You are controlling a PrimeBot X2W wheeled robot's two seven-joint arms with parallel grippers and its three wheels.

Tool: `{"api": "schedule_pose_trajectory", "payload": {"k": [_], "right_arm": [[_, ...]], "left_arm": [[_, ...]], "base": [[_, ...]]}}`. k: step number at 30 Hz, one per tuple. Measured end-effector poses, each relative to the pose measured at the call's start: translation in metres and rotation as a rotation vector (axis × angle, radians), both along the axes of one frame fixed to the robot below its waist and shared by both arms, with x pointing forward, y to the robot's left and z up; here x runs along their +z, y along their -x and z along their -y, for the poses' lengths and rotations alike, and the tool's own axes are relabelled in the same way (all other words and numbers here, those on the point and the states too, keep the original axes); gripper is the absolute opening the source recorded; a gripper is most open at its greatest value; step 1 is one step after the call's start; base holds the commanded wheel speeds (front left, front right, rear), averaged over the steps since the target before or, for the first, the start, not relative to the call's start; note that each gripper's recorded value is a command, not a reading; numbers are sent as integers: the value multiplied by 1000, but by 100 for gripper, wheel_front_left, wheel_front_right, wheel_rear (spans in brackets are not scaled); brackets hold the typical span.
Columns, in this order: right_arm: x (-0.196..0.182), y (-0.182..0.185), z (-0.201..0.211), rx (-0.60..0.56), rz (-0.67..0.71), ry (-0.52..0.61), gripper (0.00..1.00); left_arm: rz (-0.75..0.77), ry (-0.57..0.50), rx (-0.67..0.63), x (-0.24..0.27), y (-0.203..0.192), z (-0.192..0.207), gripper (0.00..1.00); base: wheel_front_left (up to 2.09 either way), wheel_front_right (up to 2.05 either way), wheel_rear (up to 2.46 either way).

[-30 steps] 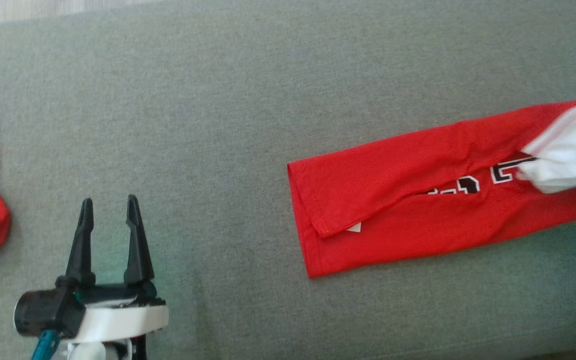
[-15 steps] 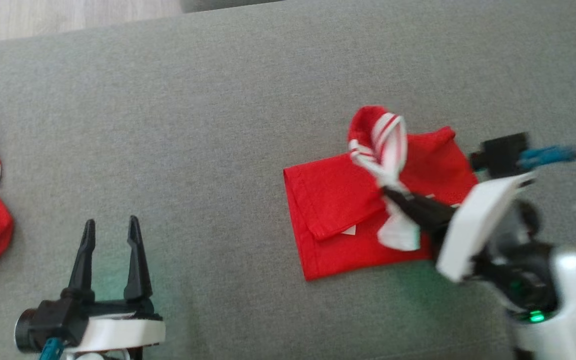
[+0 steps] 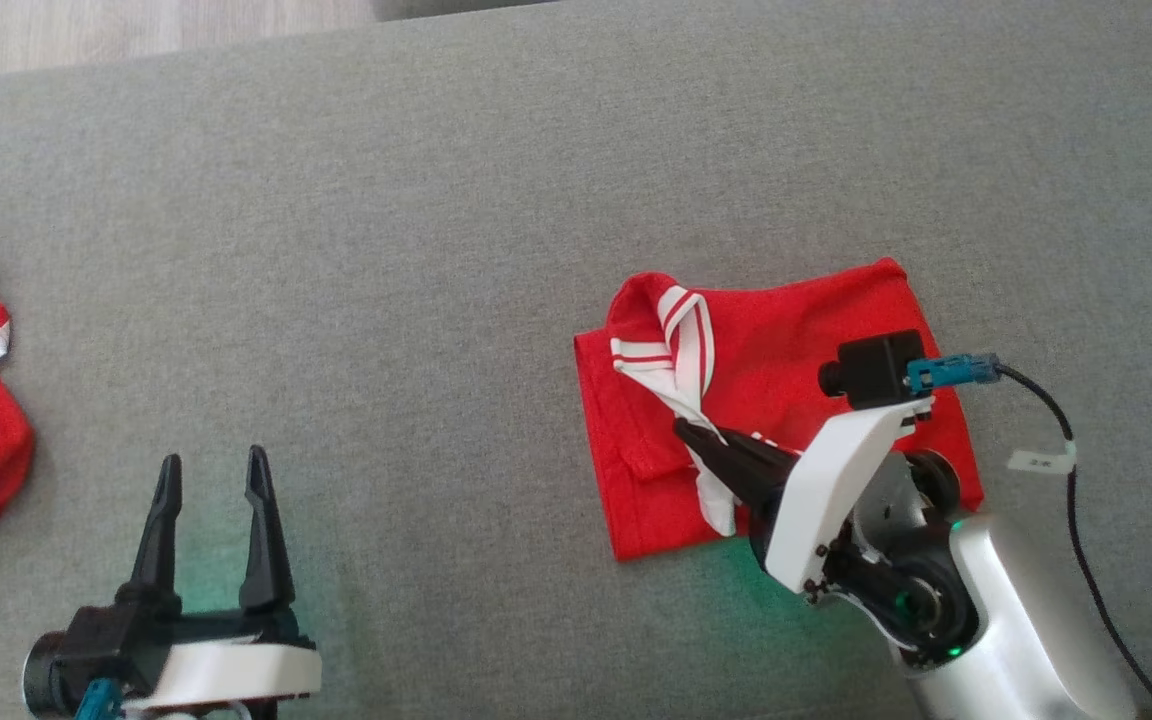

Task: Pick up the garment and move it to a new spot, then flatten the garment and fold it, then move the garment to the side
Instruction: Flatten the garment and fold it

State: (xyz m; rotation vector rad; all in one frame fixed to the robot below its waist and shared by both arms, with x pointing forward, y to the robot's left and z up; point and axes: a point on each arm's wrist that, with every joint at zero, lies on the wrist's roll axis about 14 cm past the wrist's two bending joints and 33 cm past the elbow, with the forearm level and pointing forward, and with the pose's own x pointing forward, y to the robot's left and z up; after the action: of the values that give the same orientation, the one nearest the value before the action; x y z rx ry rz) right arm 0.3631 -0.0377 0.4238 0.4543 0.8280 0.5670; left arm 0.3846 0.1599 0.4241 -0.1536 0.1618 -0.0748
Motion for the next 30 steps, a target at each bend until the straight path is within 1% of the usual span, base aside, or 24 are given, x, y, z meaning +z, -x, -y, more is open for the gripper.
{"api": "schedule_pose_trajectory", "payload": {"k": [7, 8, 9, 10, 12, 14, 18, 21, 22, 23, 26, 28, 30], "right_arm": [[2, -6, -6, 0, 19, -22, 0], [3, -6, -8, 0, 24, -30, 21], [4, -6, -11, 5, 28, -37, 56], [5, -4, -14, 15, 25, -46, 100], [9, 1, -24, 37, 18, -82, 100], [20, -1, -27, 22, 44, -129, 100], [55, -16, -23, -51, 156, -234, 100], [80, -28, -9, -118, 276, -247, 100], [87, -31, -1, -139, 325, -224, 100], [87, -31, -1, -139, 325, -224, 100], [93, -36, 32, -193, 471, -83, 100], [91, -38, 58, -239, 543, 10, 100], [88, -37, 81, -294, 596, 79, 100]], "left_arm": [[-10, 0, -1, -3, 1, 0, 100], [-11, 0, -1, -3, 1, 0, 100], [-12, 0, -1, -4, 1, 0, 100], [-12, 0, -2, -4, 1, 0, 100], [-10, 1, -2, -3, 1, 1, 100], [-8, 1, -4, -2, 1, 1, 100], [1, -2, -7, 1, 1, 2, 100], [8, -4, -1, 3, 1, 0, 100], [11, -6, -2, 4, 0, 0, 100], [11, -6, -2, 4, 0, 0, 100], [15, -10, -13, 5, 2, 1, 100], [17, -11, -15, 6, 2, 2, 100], [24, -13, -17, 8, 3, 2, 100]], "base": [[0, 0, 0], [0, 0, 0], [0, 0, 0], [0, 0, 0], [0, 0, 0], [0, 0, 0], [0, 0, 0], [0, 0, 0], [0, 0, 0], [0, 0, 0], [0, 0, 0], [0, 0, 0], [0, 0, 0]]}}
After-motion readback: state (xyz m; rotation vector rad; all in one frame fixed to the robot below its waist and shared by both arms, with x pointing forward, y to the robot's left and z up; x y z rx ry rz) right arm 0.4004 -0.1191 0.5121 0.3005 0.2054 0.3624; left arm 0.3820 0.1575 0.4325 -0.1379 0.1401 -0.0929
